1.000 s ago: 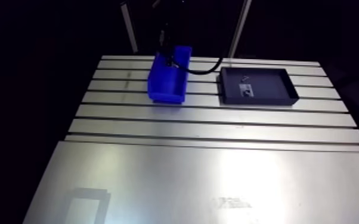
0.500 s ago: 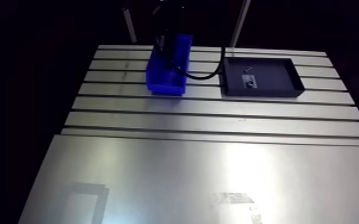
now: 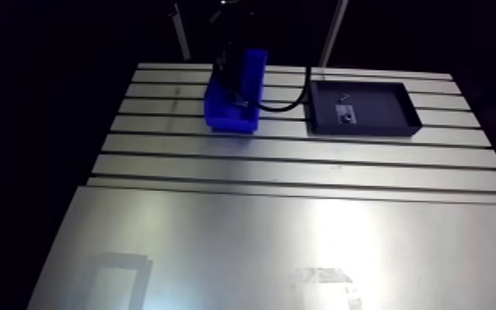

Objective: Pick up the M10 bolt from the tray and put it into the blue bin.

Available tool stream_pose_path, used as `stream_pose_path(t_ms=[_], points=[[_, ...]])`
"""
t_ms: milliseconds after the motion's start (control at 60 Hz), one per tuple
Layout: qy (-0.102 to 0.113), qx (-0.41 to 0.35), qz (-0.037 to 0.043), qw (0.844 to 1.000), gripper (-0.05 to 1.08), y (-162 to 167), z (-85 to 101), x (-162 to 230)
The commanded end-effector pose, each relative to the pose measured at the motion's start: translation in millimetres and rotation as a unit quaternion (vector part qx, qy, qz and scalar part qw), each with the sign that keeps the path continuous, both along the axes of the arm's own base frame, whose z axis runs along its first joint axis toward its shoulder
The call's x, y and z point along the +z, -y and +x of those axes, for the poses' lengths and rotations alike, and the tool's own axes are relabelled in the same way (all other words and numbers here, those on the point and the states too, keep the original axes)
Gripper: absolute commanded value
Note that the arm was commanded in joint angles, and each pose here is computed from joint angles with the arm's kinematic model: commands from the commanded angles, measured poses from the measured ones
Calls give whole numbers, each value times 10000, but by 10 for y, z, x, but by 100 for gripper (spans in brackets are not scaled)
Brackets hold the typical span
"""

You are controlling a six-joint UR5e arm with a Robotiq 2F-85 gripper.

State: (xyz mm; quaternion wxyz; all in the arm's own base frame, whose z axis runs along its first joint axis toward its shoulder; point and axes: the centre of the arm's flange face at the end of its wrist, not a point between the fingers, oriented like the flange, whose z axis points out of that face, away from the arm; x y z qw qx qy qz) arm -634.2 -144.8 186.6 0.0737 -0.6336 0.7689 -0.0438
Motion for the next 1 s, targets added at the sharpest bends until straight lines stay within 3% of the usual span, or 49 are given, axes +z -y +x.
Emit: stream_pose_path(t_ms=[17,133,300,333,367,433,583,617,667,717,733,750,767,783,800,817,833,850,867,883,900,917,933,967,983,1000], points=[[-211,111,-36,9997,0,147,95,445],[-288,15,-35,9996,0,146,184,886],[-708,-529,47,9961,0,116,219,1495],[-879,-721,48,9935,0,71,247,1757],[-879,-721,48,9935,0,71,247,1757],[-1047,-1058,85,9888,0,43,285,2086],[-1191,-1916,116,9741,0,-32,309,2463],[-1336,-2571,124,9570,0,-45,313,2650],[-1388,-2917,127,9463,0,-47,319,2718],[-1415,-3542,218,9242,0,-88,351,2791],[-1415,-3542,218,9242,0,-88,351,2791],[-1436,-3828,271,9122,0,-94,380,2829],[-1436,-3828,271,9122,0,-94,380,2829],[-1444,-4143,325,8980,0,-118,392,2847],[-1444,-4143,325,8980,0,-118,392,2847],[-1437,-4492,366,8810,0,-149,407,2866],[-1437,-4492,366,8810,0,-149,407,2866],[-1436,-4851,421,8615,0,-185,427,2897],[-1436,-4851,421,8615,0,-185,427,2897],[-1390,-5219,498,8401,0,-212,455,2902],[-1390,-5219,498,8401,0,-212,455,2902],[-1338,-5532,551,8204,0,-233,481,2905],[-1338,-5532,551,8204,0,-233,481,2905],[-1235,-6018,629,7866,0,-290,516,2907],[-1235,-6018,629,7866,0,-290,516,2907],[-1207,-6210,645,7717,0,-310,523,2915]])
